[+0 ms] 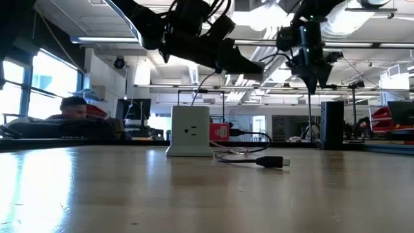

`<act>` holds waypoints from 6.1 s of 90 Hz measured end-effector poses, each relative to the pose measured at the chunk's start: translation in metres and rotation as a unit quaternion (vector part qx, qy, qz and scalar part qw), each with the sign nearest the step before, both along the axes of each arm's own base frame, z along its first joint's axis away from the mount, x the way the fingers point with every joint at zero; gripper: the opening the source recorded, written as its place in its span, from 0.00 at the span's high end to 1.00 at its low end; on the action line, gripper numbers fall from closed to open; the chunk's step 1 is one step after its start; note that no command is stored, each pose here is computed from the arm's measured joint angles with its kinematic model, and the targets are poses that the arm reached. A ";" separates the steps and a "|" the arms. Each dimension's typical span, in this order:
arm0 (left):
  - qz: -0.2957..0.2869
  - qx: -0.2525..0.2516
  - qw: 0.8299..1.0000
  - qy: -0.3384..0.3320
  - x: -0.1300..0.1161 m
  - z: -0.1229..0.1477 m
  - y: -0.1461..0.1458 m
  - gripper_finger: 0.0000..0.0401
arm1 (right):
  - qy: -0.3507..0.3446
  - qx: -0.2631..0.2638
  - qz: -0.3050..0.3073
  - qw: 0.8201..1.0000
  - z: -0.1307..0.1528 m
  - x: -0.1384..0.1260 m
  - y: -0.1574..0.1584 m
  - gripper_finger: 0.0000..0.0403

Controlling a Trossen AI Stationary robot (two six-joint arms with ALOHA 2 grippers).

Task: Insert USB
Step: Insert the white charger adapter into the black outlet extension

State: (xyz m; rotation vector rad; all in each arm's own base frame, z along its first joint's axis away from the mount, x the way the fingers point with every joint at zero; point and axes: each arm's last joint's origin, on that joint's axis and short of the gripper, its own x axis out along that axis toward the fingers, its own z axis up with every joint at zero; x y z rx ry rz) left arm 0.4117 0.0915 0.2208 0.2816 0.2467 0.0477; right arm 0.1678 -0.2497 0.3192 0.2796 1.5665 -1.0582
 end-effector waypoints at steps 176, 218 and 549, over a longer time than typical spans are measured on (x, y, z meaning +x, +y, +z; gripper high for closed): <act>0.003 -0.005 0.998 0.060 0.002 -0.011 -0.028 0.76 | 0.252 0.224 0.342 0.877 -0.076 0.010 -0.004 0.36; 0.002 -0.006 0.998 0.060 0.002 -0.011 -0.028 0.76 | 0.256 0.225 0.280 0.897 -0.101 0.006 -0.009 0.28; 0.020 -0.071 0.988 0.135 -0.003 -0.046 0.007 0.77 | -0.052 0.233 0.382 0.893 -0.060 0.150 0.146 0.44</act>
